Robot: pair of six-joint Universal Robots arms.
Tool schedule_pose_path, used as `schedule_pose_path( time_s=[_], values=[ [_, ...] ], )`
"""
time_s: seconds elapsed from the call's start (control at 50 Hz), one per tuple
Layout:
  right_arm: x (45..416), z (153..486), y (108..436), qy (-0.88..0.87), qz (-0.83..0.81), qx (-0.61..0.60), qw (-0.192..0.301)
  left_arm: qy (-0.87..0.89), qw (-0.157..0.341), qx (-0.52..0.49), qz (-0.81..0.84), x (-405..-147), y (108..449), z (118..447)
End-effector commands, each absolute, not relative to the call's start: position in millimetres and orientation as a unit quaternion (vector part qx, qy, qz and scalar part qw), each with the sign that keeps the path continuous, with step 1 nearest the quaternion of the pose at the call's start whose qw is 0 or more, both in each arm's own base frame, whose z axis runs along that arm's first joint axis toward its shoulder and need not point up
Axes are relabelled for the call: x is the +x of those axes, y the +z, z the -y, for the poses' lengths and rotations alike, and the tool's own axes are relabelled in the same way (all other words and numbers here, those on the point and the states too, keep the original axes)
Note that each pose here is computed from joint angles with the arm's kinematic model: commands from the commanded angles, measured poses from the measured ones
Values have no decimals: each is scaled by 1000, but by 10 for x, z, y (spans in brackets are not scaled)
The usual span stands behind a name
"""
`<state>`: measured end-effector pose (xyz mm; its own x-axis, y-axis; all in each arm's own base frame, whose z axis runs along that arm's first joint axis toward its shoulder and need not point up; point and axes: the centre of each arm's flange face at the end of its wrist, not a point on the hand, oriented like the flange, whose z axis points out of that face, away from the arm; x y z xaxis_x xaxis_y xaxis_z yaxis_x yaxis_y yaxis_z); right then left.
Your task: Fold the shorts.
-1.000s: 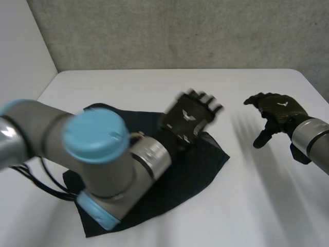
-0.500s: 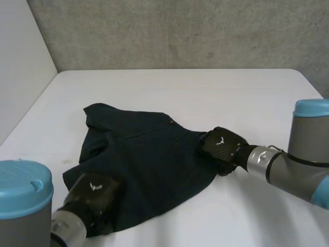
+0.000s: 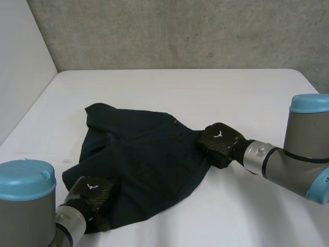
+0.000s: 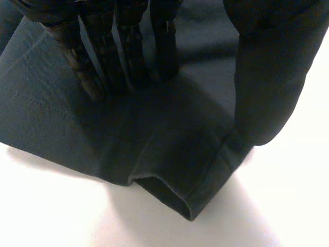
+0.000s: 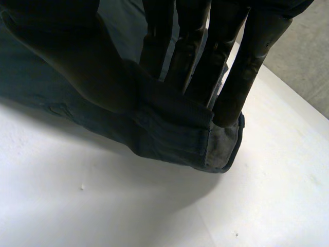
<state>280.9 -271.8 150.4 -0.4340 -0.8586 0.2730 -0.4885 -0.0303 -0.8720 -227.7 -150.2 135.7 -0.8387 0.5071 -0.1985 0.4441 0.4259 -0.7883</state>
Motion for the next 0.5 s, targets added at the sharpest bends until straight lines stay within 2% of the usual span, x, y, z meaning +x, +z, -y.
schedule_pose_path(
  time_s=[0.02, 0.18, 0.34, 0.46, 0.5],
  values=[
    [2758, 2737, 1561, -519, -690, -477, 165, 448, 24, -299, 842, -2286, 1258, 1521],
    [2712, 2816, 1556, -529, -707, -454, 115, 453, 19, -314, 835, -2284, 1296, 1466],
    [2706, 2829, 1571, -529, -721, -431, 122, 467, 22, -313, 827, -2281, 1377, 1435],
    [2705, 2814, 1664, -537, -717, -429, 119, 530, 32, -295, 795, -2305, 1719, 1478],
    [2701, 2809, 1733, -543, -713, -428, 116, 568, 39, -283, 772, -2328, 1946, 1515]
  ],
)
